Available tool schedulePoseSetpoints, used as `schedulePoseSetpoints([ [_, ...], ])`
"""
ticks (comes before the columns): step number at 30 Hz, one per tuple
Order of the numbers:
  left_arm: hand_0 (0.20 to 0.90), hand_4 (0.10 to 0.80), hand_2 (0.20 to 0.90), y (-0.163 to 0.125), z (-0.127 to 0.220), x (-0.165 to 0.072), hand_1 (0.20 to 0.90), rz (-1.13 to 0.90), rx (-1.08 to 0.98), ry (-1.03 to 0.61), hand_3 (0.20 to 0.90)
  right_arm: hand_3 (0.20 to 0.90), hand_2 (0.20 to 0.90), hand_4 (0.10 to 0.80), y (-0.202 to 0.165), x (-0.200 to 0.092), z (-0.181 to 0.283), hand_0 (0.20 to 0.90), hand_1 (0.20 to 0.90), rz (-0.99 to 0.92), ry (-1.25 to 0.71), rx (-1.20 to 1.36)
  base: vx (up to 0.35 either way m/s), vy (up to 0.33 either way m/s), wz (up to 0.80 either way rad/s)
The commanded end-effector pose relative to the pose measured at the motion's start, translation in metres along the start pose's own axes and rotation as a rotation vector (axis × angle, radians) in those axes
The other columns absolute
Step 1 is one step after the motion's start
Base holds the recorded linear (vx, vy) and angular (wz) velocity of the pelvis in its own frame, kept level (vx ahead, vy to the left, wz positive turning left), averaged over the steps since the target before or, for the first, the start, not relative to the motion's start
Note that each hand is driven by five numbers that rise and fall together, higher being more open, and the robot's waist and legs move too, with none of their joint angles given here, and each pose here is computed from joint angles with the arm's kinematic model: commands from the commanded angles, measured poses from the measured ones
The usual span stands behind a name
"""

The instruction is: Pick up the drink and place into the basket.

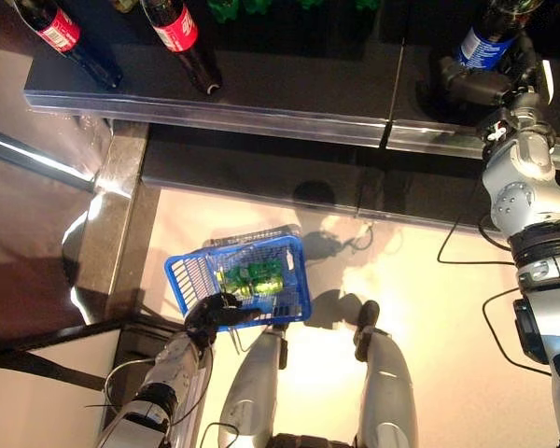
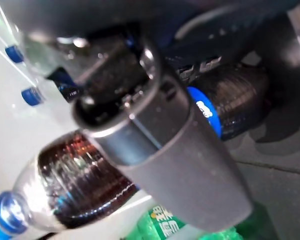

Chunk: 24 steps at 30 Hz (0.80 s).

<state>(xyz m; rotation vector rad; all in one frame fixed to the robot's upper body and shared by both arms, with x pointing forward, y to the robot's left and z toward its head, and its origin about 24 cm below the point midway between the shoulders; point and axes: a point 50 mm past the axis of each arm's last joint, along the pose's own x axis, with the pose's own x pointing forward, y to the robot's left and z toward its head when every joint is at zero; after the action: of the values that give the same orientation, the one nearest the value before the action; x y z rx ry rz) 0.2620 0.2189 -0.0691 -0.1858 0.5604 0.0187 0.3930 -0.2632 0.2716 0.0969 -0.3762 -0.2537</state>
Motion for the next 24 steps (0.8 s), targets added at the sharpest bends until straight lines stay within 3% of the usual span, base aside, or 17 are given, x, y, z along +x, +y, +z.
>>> schedulePoseSetpoints([
  [1,0.300,0.100,0.300,0.030,-0.034,-0.026,0.300,0.019,0.083,0.106,0.200,0.900,0.900,0.800,0.030,0.013,0.081,0.900,0.900,0.092,-0.270,-0.011,0.000,0.000,0.00],
  [10,0.300,0.100,0.300,0.028,-0.031,-0.024,0.300,0.015,0.085,0.093,0.200,0.900,0.900,0.800,0.043,0.012,0.085,0.900,0.900,0.113,-0.281,-0.046,-0.008,0.002,0.01],
  [11,0.300,0.100,0.300,0.028,-0.031,-0.024,0.300,0.016,0.084,0.094,0.200,0.499,0.556,0.399,0.043,0.012,0.086,0.556,0.556,0.114,-0.285,-0.048,0.000,0.000,0.00],
  [12,0.300,0.100,0.300,0.027,-0.031,-0.024,0.300,0.017,0.086,0.094,0.200,0.200,0.300,0.100,0.045,0.012,0.085,0.300,0.300,0.121,-0.284,-0.042,0.000,0.000,0.00],
  [24,0.300,0.100,0.300,0.025,-0.030,-0.023,0.300,0.002,0.090,0.094,0.200,0.200,0.300,0.100,0.049,0.013,0.083,0.300,0.300,0.142,-0.273,0.014,-0.011,0.002,0.06],
])
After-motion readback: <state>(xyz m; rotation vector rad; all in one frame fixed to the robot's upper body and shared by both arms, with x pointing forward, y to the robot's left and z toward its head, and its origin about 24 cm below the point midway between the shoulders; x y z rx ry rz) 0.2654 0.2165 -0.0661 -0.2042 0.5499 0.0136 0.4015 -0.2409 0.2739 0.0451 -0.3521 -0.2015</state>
